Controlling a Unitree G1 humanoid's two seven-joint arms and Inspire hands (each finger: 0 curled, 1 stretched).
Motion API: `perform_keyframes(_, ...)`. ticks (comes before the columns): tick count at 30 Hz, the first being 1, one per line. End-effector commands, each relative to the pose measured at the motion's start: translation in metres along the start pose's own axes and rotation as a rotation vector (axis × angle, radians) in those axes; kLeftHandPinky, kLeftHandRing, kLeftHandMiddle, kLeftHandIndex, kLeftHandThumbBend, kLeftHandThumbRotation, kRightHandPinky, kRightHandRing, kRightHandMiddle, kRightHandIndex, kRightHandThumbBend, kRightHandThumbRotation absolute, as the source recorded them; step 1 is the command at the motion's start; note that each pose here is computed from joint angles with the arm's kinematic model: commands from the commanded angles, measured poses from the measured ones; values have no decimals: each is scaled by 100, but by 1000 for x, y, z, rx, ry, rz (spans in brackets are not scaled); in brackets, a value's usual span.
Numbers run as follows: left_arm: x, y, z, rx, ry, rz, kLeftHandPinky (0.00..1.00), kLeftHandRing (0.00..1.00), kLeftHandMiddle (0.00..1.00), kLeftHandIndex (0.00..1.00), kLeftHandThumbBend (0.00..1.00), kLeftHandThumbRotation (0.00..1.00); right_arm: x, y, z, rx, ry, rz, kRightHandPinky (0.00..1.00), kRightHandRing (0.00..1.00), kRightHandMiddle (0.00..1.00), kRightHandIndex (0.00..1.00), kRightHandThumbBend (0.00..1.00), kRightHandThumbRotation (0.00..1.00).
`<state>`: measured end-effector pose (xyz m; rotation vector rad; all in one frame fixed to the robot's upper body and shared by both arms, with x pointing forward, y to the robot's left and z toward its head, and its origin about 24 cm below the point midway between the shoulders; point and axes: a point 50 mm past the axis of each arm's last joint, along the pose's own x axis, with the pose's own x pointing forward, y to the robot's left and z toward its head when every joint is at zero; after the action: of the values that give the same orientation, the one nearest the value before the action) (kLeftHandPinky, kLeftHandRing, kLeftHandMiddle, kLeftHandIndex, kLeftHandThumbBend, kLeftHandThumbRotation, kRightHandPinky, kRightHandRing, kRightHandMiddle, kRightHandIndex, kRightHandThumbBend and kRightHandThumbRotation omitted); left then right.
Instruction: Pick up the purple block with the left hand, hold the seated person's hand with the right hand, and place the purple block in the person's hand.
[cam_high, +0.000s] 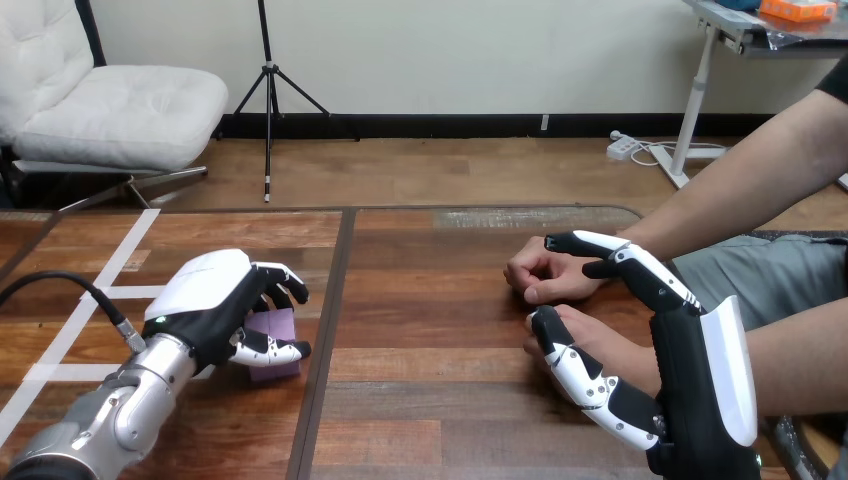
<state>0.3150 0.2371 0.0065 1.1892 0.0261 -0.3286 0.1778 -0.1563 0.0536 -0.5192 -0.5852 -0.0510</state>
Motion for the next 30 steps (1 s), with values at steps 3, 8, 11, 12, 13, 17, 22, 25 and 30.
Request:
perform_keyframes(3, 15, 24, 12, -24, -26, 111, 44, 48, 54, 57, 50, 8, 12, -9, 8, -12, -71, -32, 65, 73, 71, 69, 41, 45)
perform_keyframes(8, 15, 23, 12, -24, -22, 122, 44, 48, 53, 55, 51, 4, 12, -9, 8, -14, -70, -31, 65, 73, 71, 69, 41, 45)
perform_keyframes(11, 15, 23, 11, -23, -18, 125, 44, 48, 53, 55, 51, 3, 12, -10, 8, -14, -72, -30, 65, 73, 71, 69, 41, 45)
perform_keyframes(12, 15, 23, 11, -23, -17, 125, 44, 48, 52, 55, 51, 2, 12, -10, 8, -14, -73, -30, 65, 73, 71, 69, 41, 45)
perform_keyframes(13, 14, 23, 11, -23, -16, 126, 44, 47, 52, 55, 51, 2, 13, -10, 8, -15, -75, -30, 65, 73, 71, 69, 41, 45)
perform_keyframes(17, 14, 23, 11, -24, -14, 130, 43, 47, 52, 55, 52, 1, 13, -10, 8, -16, -77, -29, 65, 73, 71, 69, 41, 45)
perform_keyframes(22, 14, 23, 10, -31, -8, 130, 44, 47, 52, 55, 52, 0, 13, -10, 8, -18, -74, -28, 65, 73, 71, 69, 41, 45)
perform_keyframes(25, 14, 23, 10, -34, -6, 127, 44, 48, 52, 55, 52, 0, 13, -10, 8, -18, -73, -25, 65, 73, 71, 69, 41, 45)
perform_keyframes(30, 14, 23, 10, -31, -8, 132, 44, 48, 52, 55, 52, 1, 13, -10, 8, -15, -74, -22, 65, 73, 71, 69, 41, 45)
